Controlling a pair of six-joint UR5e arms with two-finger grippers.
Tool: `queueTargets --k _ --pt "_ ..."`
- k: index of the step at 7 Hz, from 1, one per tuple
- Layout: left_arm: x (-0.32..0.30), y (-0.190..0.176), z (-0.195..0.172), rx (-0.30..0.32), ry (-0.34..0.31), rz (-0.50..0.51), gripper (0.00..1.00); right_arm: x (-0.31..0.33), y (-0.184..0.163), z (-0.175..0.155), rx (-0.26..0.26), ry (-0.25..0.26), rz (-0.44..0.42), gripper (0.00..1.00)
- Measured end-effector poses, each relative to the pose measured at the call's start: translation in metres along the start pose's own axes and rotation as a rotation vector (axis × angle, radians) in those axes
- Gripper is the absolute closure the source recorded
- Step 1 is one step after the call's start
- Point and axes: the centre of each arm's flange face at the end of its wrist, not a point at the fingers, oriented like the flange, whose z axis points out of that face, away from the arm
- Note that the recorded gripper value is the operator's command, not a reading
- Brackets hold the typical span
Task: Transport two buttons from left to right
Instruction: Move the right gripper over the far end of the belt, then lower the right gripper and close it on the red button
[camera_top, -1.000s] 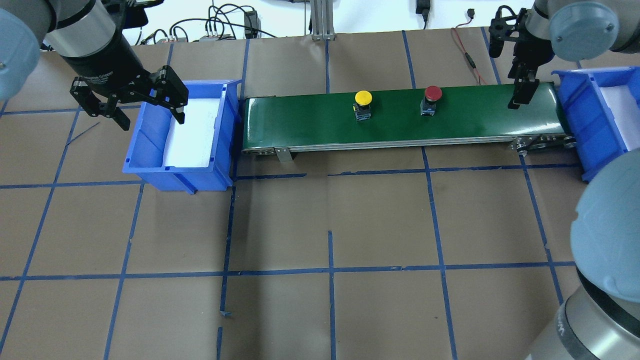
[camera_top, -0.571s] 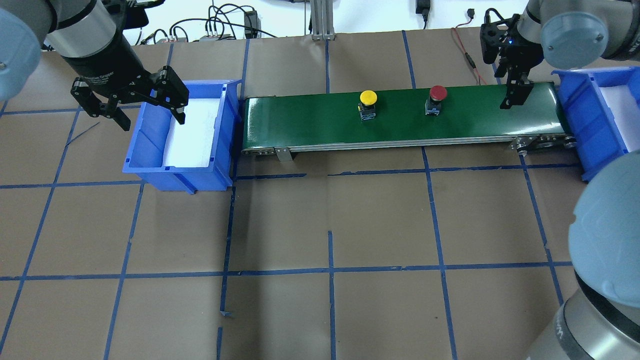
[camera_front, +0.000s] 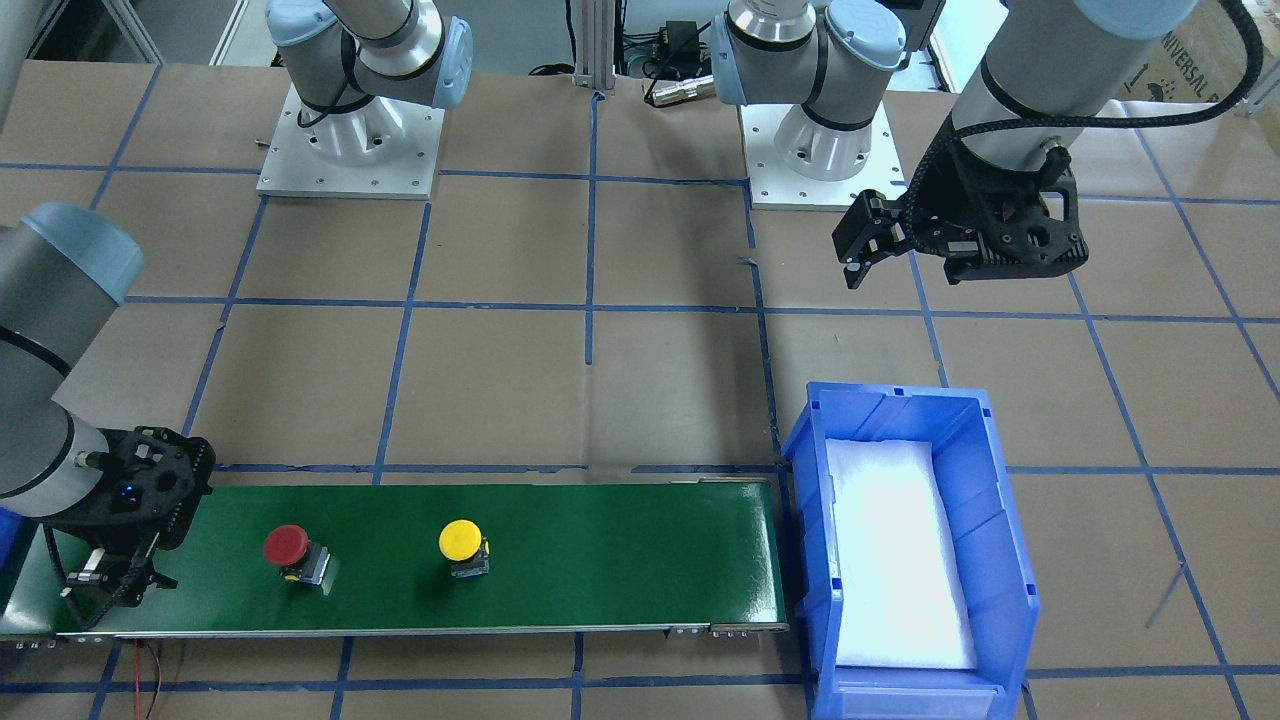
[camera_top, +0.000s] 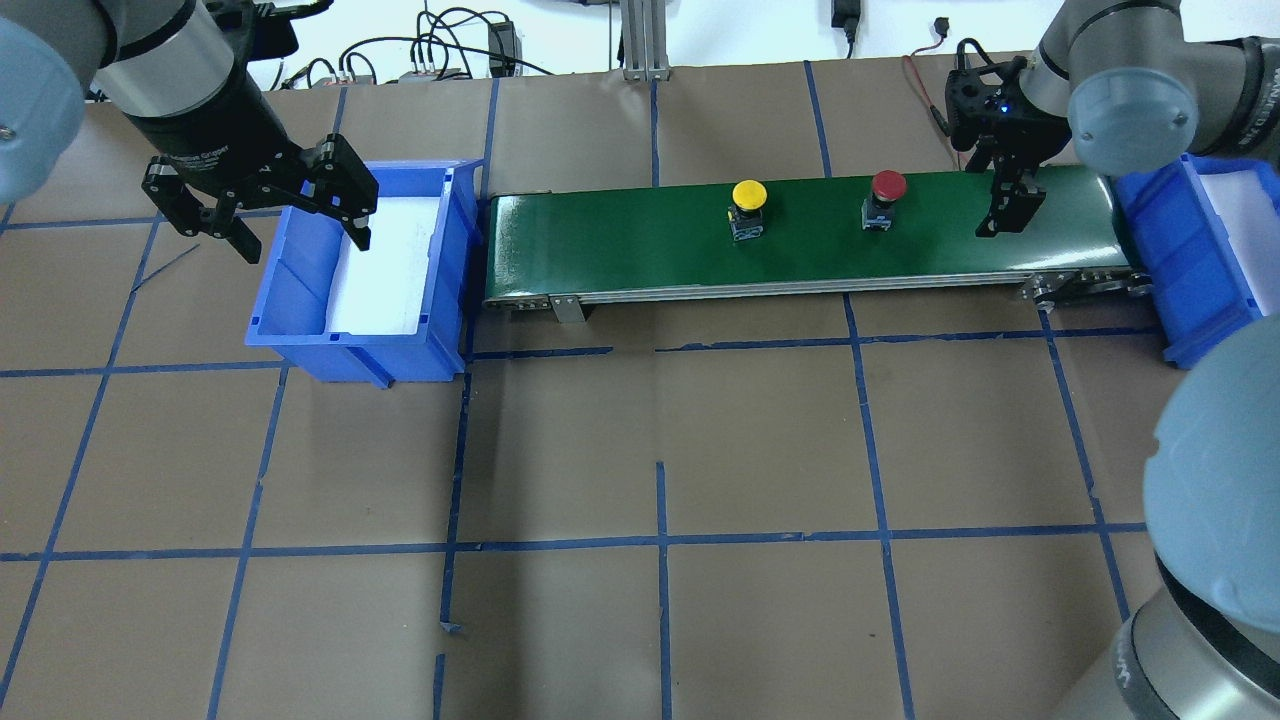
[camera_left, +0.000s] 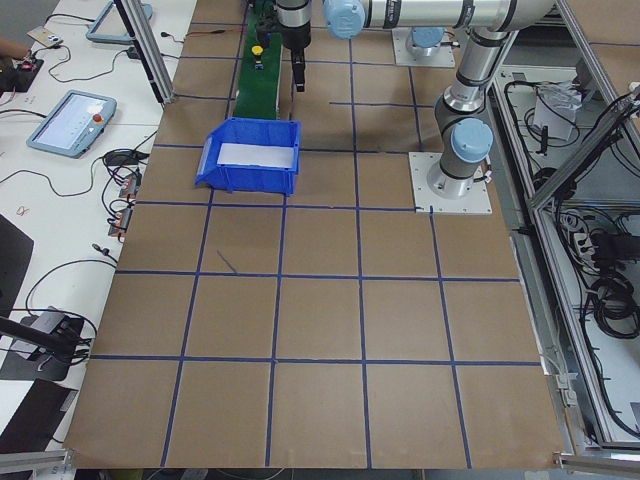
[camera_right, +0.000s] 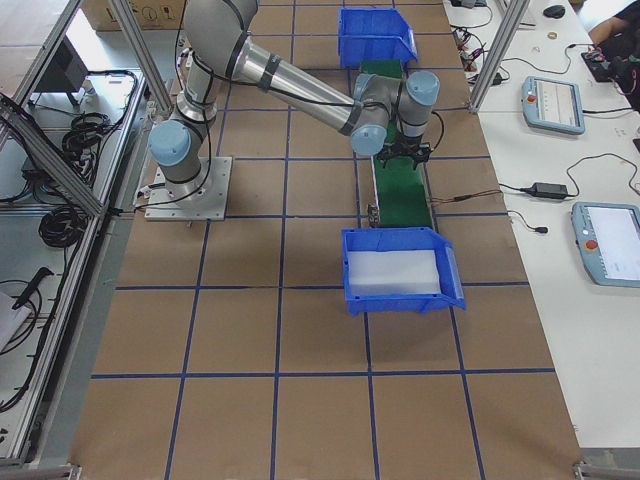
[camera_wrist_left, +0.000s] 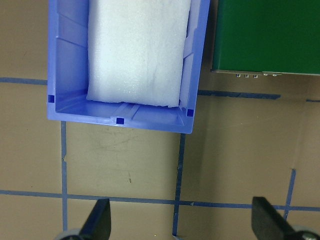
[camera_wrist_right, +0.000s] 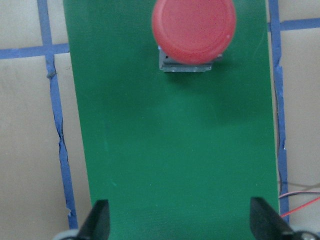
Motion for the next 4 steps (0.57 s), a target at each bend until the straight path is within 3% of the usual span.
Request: queueTargets --k 4 --pt "-0.0001 0.0000 -0.0003 0.001 -0.002 -0.003 0.00 -0.0008 0.0000 -0.0032 -0.012 0.018 -0.005 0.00"
